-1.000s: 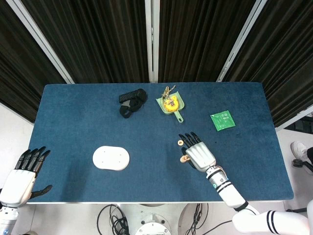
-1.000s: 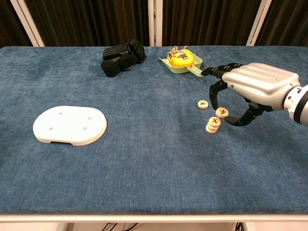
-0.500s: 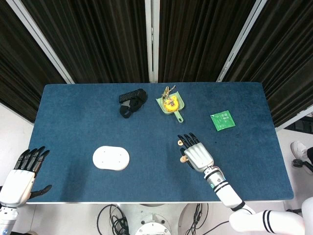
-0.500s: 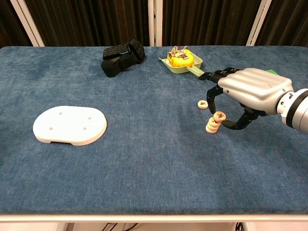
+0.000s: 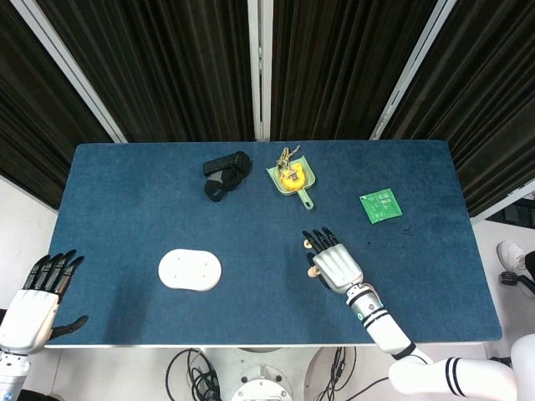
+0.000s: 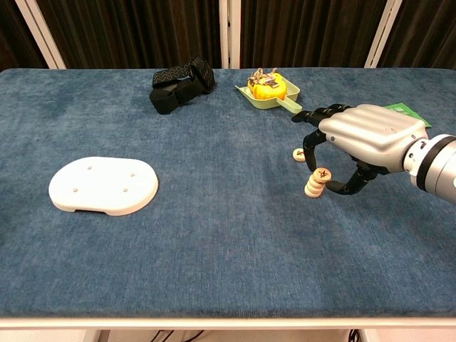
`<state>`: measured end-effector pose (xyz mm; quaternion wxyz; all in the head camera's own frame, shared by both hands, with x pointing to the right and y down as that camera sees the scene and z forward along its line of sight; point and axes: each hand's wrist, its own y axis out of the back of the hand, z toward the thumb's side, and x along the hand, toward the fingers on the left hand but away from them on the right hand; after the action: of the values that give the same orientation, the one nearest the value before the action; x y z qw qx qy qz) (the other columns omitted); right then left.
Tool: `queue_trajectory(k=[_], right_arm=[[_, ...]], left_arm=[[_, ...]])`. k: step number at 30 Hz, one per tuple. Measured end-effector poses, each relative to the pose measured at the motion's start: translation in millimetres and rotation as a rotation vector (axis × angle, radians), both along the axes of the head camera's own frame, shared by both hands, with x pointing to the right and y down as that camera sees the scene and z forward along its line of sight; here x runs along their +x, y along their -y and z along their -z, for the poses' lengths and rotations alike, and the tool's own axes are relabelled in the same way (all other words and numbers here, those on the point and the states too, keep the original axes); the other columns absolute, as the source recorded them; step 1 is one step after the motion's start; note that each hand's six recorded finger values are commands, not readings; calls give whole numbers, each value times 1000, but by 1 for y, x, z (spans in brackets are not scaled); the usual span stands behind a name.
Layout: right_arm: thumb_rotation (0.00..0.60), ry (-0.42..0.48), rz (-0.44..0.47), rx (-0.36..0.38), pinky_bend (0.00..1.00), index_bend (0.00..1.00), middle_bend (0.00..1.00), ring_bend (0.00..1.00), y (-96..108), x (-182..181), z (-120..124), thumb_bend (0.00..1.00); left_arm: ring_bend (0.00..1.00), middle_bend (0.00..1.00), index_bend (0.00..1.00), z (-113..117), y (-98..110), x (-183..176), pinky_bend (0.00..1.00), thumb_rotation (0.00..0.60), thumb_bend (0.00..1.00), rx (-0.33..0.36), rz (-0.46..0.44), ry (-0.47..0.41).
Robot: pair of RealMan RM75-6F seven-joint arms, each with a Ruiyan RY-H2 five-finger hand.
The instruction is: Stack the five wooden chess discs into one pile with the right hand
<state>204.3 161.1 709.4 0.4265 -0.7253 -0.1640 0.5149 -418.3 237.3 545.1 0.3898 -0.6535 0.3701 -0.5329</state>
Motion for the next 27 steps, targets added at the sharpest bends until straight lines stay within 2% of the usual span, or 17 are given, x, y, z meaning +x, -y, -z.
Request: queue_trajectory(k=[10, 18, 23, 27], right_arm=[[600, -2, -3, -3, 0, 404, 22, 0, 1, 1, 0, 254], [600, 21, -14, 9, 0, 392, 21, 0, 4, -1, 6, 250], [600, 57, -54, 48, 0, 391, 23, 0, 20, 2, 17, 250], [600, 46, -86, 71, 0, 391, 26, 0, 34, 5, 15, 250]], left_arm=[[0, 0, 0, -1, 0, 0, 0, 600, 60, -1, 1, 0], [0, 0, 0, 0, 0, 0, 0, 600, 60, 1, -1, -1], [0, 0, 0, 1, 0, 1, 0, 600, 60, 2, -2, -4], [0, 0, 0, 0, 0, 0, 0, 600, 60, 0, -2, -4]])
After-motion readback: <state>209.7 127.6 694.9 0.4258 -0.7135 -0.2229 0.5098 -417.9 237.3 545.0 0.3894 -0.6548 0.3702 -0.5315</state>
